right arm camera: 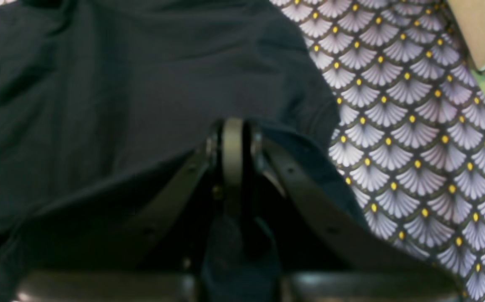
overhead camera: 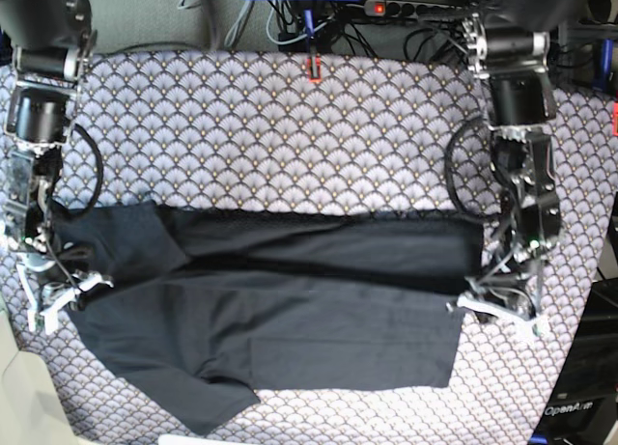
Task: Fold the T-shirt properly
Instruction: 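Lift the gripped edge with both grippers and fold it over the shirt, then lower the folded edge onto the shirt with both grippers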
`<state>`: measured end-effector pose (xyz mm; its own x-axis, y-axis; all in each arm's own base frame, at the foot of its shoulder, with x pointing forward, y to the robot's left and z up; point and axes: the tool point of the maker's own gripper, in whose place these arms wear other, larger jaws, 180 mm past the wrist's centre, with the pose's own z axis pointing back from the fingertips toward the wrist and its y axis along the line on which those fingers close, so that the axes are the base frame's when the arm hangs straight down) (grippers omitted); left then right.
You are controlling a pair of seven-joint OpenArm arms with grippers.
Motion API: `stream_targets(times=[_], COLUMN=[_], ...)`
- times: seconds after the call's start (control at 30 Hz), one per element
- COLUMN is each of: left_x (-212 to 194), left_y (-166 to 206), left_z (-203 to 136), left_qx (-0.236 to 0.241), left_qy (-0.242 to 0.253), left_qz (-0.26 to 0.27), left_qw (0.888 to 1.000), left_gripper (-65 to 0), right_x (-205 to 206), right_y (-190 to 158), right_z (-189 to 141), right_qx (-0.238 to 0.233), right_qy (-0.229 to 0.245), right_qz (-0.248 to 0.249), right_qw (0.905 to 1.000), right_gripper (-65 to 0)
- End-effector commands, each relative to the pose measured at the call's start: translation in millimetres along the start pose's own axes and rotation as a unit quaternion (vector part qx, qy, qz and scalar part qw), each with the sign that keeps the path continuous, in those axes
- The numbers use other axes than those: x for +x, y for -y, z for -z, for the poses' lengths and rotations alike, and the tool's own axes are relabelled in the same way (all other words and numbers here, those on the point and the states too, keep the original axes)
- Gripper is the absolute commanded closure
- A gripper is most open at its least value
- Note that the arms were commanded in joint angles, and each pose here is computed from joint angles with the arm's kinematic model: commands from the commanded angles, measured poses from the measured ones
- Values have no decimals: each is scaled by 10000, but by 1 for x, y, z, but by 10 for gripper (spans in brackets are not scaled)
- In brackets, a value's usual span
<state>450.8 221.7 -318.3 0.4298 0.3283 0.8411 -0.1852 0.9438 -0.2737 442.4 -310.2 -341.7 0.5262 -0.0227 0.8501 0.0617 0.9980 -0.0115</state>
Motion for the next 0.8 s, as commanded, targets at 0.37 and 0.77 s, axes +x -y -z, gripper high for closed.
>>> stream_targets(times=[0.37,0.77], left_x=[19,19], left_y=[-1,-2], left_z=[14,13], left_qx=[5,7], left_qy=[250,252], left_qz=[-80,-76], left_qw=[9997,9997], left_gripper=[0,-174], right_x=[23,28], right_y=[-15,-10], right_z=[4,4], right_qx=[27,-42], right_qy=[350,382], right_qz=[-517,-499], right_qw=[9980,9980], right_gripper=[0,-203])
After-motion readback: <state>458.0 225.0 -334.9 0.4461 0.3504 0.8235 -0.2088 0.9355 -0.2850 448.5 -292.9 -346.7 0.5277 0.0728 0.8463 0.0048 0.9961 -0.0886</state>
